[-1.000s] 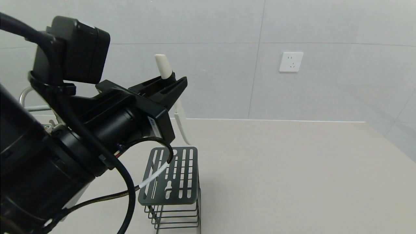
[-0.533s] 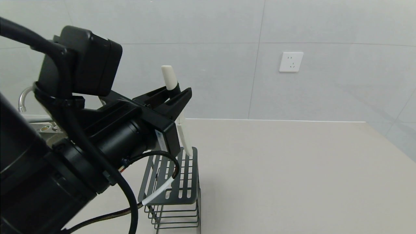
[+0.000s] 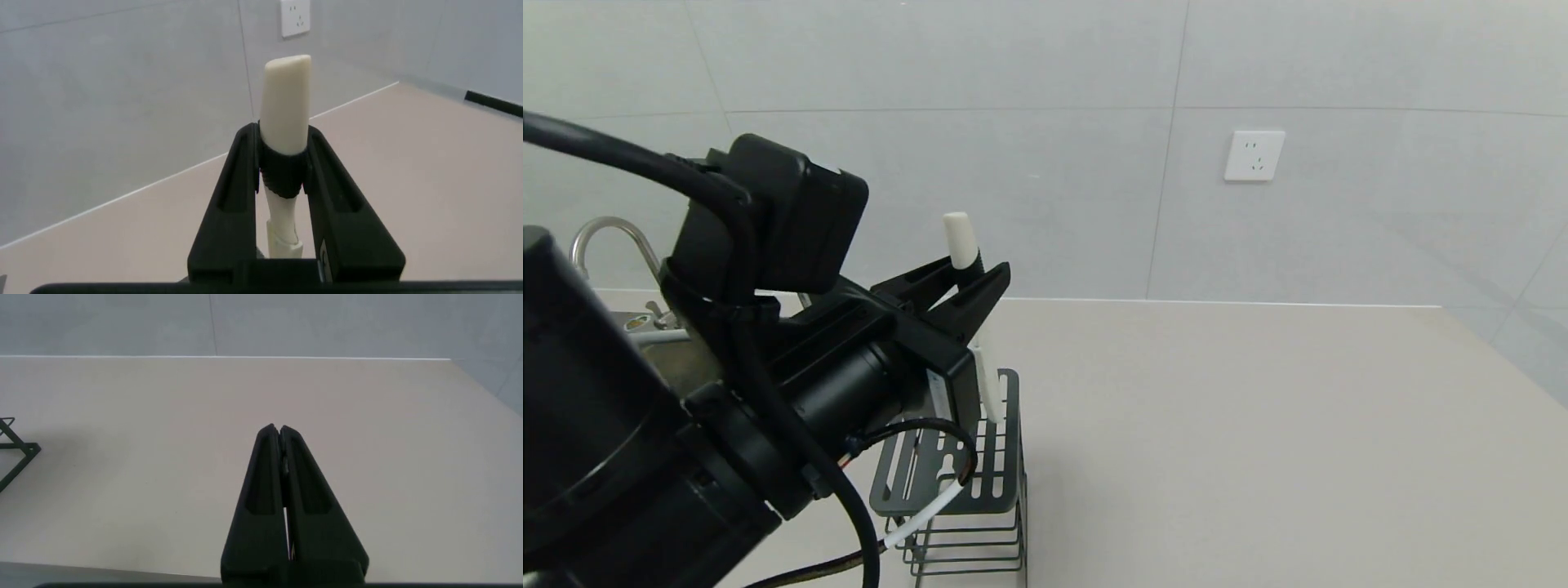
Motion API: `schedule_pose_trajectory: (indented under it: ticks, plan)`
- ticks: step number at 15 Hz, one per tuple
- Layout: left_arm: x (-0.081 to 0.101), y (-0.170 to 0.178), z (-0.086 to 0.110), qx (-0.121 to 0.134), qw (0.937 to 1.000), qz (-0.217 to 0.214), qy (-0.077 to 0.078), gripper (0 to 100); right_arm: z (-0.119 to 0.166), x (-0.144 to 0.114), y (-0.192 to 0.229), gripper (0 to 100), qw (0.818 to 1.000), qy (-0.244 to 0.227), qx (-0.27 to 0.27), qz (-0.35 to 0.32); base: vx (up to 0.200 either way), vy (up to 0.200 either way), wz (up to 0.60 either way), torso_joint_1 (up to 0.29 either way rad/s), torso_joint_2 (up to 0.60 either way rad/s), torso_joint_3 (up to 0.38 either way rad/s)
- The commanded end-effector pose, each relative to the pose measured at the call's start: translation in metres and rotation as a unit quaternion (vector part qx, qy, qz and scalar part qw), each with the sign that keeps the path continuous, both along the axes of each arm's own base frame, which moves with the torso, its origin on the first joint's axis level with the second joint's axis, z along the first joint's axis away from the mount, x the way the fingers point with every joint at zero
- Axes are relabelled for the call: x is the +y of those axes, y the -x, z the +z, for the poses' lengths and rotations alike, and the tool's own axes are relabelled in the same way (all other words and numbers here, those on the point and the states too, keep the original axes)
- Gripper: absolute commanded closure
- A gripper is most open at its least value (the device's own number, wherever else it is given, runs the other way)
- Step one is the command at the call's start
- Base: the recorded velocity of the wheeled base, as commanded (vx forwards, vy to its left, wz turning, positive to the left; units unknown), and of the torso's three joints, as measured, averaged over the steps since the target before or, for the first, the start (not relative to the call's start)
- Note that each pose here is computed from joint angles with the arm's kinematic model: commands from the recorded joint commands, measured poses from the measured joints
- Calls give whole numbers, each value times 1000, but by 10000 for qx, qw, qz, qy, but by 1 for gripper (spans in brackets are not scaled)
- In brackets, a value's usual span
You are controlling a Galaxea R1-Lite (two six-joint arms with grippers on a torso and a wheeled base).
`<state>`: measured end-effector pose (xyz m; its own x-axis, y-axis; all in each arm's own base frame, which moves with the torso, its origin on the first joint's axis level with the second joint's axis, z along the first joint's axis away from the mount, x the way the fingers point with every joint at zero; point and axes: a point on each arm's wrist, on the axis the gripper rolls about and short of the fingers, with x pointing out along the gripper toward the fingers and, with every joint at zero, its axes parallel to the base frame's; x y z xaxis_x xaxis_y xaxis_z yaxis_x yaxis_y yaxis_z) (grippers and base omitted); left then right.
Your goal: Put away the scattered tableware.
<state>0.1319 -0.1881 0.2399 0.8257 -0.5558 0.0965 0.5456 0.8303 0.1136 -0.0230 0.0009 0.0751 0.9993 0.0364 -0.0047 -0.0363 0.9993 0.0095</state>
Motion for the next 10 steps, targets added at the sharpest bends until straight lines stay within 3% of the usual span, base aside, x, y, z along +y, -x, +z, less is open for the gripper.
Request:
schedule_pose_trajectory:
  ticks: [1,10]
  plan:
    - [-2,-5,-5,55,9999,65,-77,100,0,0,0,100,10000,1,7,2,0,0,0,0,0,0]
    - [-13,-15,0,54,9997,230,14,100,0,0,0,100,10000,24,6,2,0,0,0,0,0,0]
